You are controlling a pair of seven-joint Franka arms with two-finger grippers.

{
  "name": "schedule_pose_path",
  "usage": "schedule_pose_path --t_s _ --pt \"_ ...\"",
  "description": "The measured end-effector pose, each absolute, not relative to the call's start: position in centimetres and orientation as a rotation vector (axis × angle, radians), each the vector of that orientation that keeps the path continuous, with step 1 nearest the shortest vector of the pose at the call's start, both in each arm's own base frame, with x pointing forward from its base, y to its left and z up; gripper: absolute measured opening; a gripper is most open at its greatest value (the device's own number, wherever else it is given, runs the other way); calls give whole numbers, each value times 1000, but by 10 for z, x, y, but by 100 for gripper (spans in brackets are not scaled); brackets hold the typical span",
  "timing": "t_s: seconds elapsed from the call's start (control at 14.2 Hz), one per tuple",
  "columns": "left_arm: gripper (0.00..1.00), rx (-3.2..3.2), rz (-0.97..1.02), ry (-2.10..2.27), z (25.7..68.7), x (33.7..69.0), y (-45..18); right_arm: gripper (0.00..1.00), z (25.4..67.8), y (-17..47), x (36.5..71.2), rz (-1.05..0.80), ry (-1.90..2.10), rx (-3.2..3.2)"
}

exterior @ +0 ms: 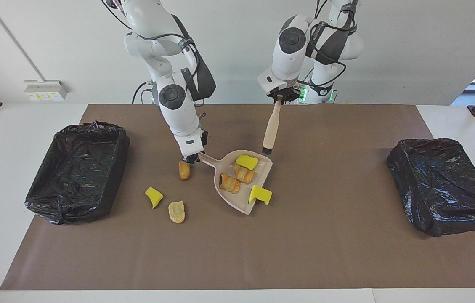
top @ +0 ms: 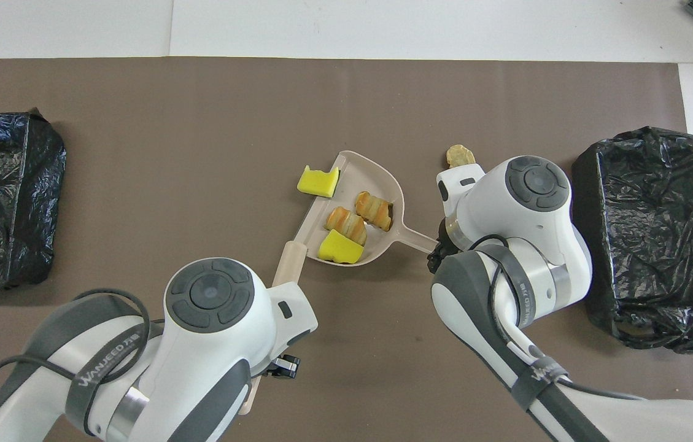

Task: Sweep and dump trash in bin

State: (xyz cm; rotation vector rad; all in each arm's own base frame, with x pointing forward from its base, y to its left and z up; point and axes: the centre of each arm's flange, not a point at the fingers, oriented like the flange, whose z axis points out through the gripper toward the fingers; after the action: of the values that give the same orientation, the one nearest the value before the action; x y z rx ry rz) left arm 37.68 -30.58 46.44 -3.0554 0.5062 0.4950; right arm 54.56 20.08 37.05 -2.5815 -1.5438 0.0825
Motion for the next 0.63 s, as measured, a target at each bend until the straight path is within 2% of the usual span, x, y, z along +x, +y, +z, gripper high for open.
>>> schedule_pose_path --t_s 0.35,0.63 --pt "27 -3120 419 434 455 418 -274 33 396 148 561 -30 -1532 -2542" --pt "27 -3097 441 388 450 410 -273 33 416 76 573 -182 -1496 -2484"
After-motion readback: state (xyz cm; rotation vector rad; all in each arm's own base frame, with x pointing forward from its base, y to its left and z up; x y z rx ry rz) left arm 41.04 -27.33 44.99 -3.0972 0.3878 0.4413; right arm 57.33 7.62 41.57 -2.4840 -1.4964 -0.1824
